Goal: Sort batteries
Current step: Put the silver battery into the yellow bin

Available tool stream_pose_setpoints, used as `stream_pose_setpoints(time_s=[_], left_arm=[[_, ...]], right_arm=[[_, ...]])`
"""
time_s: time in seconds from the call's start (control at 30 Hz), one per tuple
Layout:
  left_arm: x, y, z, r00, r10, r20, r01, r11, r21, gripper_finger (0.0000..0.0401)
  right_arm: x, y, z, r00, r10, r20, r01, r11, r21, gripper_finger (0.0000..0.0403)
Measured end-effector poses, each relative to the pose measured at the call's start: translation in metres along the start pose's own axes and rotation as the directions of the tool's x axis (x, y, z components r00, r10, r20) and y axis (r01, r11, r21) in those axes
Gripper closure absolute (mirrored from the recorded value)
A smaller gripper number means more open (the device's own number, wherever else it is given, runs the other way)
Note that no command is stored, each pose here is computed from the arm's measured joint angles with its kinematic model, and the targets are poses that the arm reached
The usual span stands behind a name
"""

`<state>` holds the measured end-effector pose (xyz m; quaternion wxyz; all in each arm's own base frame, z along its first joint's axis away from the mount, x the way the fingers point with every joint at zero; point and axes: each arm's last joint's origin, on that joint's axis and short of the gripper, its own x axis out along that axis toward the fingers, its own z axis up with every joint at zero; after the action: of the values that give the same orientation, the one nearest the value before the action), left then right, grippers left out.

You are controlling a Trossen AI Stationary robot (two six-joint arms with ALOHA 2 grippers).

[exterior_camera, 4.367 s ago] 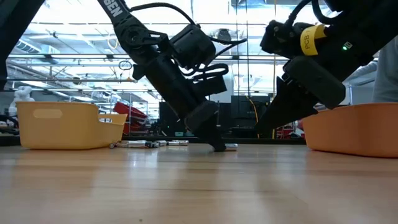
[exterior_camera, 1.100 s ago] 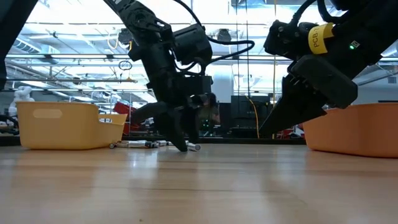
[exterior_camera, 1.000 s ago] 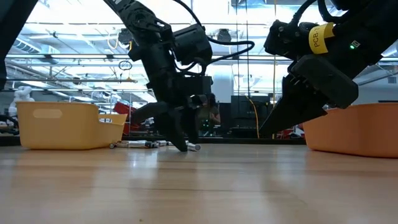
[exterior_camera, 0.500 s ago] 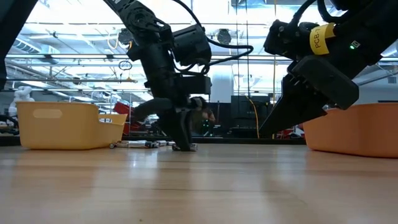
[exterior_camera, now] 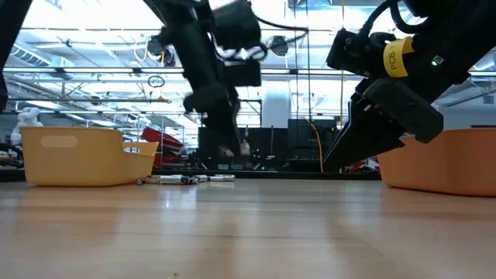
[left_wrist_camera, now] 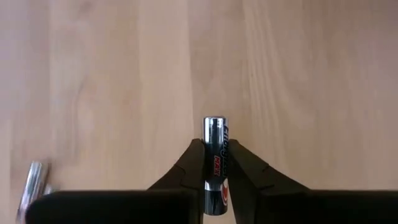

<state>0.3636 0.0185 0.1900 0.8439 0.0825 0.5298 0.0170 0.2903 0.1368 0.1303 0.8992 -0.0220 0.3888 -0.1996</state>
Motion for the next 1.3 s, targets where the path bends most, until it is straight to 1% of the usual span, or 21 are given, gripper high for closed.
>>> stream_pose_setpoints(time_s=[0.1, 0.2, 0.3, 0.4, 0.6, 0.7, 0.77, 0.83, 0.87, 0.97, 1.03, 1.13, 1.2, 1.3], left_arm=[[-0.026, 0.002, -0.004, 1.000, 0.013, -0.007, -0.013, 0.996, -0.087, 0.0356], [-0.053, 0.000, -0.011, 0.999, 0.039, -0.027, -0.042, 0.988, -0.147, 0.0356], [-0.071, -0.007, -0.026, 0.997, 0.038, -0.063, -0.050, 0.978, -0.204, 0.0356], [-0.084, -0.013, -0.045, 0.995, 0.029, -0.091, -0.053, 0.959, -0.279, 0.0356], [-0.088, -0.029, -0.090, 0.985, 0.008, -0.174, -0.079, 0.911, -0.404, 0.0353], [-0.083, -0.035, -0.109, 0.974, 0.003, -0.224, -0.104, 0.891, -0.442, 0.0322], [-0.080, -0.036, -0.118, 0.968, 0.004, -0.252, -0.125, 0.875, -0.467, 0.0301], [-0.078, -0.036, -0.125, 0.953, 0.028, -0.302, -0.174, 0.867, -0.468, 0.0286], [-0.077, -0.036, -0.126, 0.950, 0.039, -0.309, -0.186, 0.868, -0.461, 0.0279], [-0.079, -0.036, -0.122, 0.958, 0.074, -0.278, -0.196, 0.877, -0.439, 0.0255], [-0.084, -0.033, -0.116, 0.958, 0.122, -0.260, -0.227, 0.877, -0.424, 0.0238], [-0.094, -0.026, -0.102, 0.949, 0.242, -0.201, -0.304, 0.870, -0.388, 0.0219], [-0.100, -0.021, -0.092, 0.940, 0.305, -0.150, -0.340, 0.865, -0.370, 0.0214], [-0.100, -0.008, -0.080, 0.942, 0.331, -0.054, -0.326, 0.869, -0.373, 0.0213]], right_arm=[[0.000, -0.001, -0.001, 1.000, -0.006, -0.009, 0.006, 1.000, -0.009, 0.0250], [0.000, -0.001, -0.001, 1.000, -0.010, -0.014, 0.010, 1.000, -0.013, 0.0250], [0.000, -0.001, -0.002, 1.000, -0.011, -0.016, 0.011, 1.000, -0.016, 0.0250], [0.000, -0.001, -0.002, 1.000, -0.012, -0.016, 0.012, 1.000, -0.017, 0.0250], [0.000, 0.000, 0.000, 1.000, -0.002, -0.002, 0.002, 1.000, -0.013, 0.0250], [0.000, 0.001, 0.001, 1.000, 0.005, 0.010, -0.005, 1.000, -0.013, 0.0250], [0.000, 0.001, 0.001, 1.000, 0.004, 0.009, -0.004, 1.000, -0.014, 0.0250], [0.000, 0.000, 0.001, 1.000, 0.004, 0.009, -0.004, 1.000, -0.012, 0.0250], [0.000, 0.000, 0.002, 1.000, 0.003, 0.009, -0.003, 1.000, -0.010, 0.0250], [0.000, 0.000, 0.002, 1.000, 0.004, 0.009, -0.004, 1.000, -0.004, 0.0250], [0.000, 0.000, 0.002, 1.000, 0.004, 0.009, -0.004, 1.000, 0.005, 0.0250], [0.000, 0.000, 0.002, 1.000, 0.004, 0.008, -0.004, 1.000, 0.020, 0.0250], [0.000, 0.000, 0.001, 1.000, 0.004, 0.008, -0.004, 1.000, 0.028, 0.0250], [0.000, 0.000, 0.002, 1.000, 0.005, 0.010, -0.005, 0.999, 0.039, 0.0250]])
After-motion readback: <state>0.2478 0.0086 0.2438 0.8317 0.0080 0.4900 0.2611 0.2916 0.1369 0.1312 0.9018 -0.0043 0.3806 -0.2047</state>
